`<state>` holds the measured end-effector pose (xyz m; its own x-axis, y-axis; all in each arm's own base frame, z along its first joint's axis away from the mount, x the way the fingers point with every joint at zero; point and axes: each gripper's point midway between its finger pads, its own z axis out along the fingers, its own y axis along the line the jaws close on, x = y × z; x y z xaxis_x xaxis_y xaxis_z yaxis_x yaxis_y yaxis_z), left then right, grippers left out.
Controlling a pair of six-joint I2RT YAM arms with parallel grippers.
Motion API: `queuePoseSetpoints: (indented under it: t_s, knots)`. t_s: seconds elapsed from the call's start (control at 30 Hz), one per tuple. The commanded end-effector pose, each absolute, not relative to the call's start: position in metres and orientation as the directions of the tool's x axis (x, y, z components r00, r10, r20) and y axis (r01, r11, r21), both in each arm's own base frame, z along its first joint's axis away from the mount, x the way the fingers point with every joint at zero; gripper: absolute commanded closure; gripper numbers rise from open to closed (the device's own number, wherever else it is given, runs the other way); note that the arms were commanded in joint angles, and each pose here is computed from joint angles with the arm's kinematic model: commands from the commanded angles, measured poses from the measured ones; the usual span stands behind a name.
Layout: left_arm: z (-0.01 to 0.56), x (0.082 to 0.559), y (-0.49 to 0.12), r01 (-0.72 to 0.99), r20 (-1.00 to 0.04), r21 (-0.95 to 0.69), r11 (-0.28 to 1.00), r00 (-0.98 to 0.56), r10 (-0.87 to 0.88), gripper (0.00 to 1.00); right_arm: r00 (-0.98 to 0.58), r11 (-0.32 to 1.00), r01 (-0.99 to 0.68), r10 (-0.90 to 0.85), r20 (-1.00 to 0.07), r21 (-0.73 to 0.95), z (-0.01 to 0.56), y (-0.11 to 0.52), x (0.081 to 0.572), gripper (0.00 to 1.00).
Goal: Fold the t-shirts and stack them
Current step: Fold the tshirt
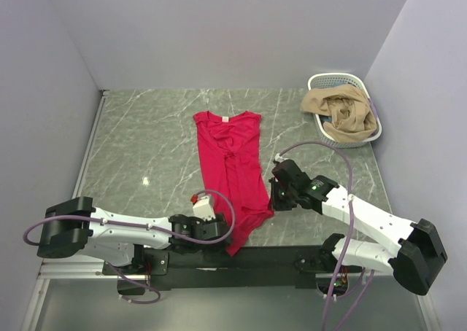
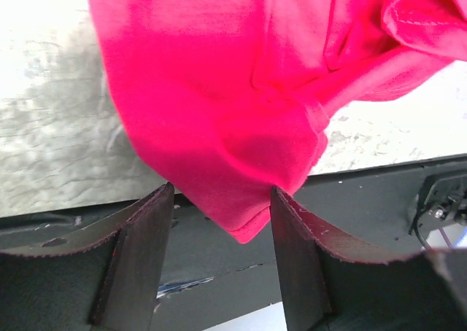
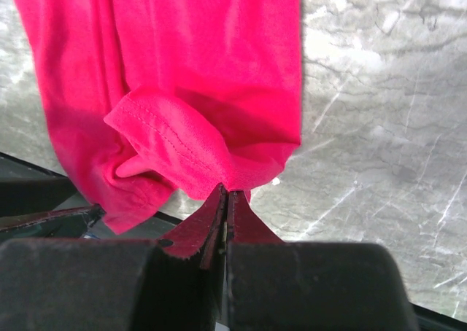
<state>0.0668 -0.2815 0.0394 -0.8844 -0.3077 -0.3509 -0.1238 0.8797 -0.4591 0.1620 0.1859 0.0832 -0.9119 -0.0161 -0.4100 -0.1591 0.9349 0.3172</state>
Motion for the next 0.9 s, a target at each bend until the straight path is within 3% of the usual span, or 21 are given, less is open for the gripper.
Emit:
queuePoseSetpoints:
  t_s: [0.0,0.33,0.5,0.7,0.73,0.8,0.87]
  knots:
    - [0.038,0.061,-0.290,-0.102,-0.322,-0.511,0.854,-0.898,-0.300,0.39,-0.908,0.933,-0.149,0.002,-0.420,0.327,0.082,0.184,0.161,1.00]
    - [0.028,0.046,-0.297,-0.089,-0.286,-0.513,0.854,-0.920,-0.267,0.41,-0.908,0.936,-0.143,0.005,-0.418,0.322,0.080,0.181,0.159,1.00]
    - [0.027,0.046,-0.301,-0.076,-0.293,-0.509,0.857,-0.921,-0.255,0.47,-0.910,0.935,-0.145,0.003,-0.415,0.324,0.080,0.181,0.157,1.00]
    - [0.029,0.050,-0.297,-0.087,-0.305,-0.509,0.856,-0.912,-0.274,0.81,-0.914,0.931,-0.144,0.005,-0.406,0.336,0.078,0.181,0.153,1.00]
    - [0.029,0.050,-0.295,-0.088,-0.309,-0.504,0.859,-0.911,-0.274,0.91,-0.914,0.928,-0.147,0.005,-0.407,0.343,0.079,0.182,0.153,1.00]
    - [0.033,0.052,-0.293,-0.096,-0.313,-0.508,0.856,-0.905,-0.287,0.99,-0.918,0.923,-0.155,-0.003,-0.396,0.352,0.077,0.184,0.148,1.00]
    - [0.035,0.056,-0.286,-0.104,-0.330,-0.500,0.860,-0.895,-0.300,0.99,-0.924,0.920,-0.159,-0.011,-0.381,0.359,0.076,0.185,0.142,1.00]
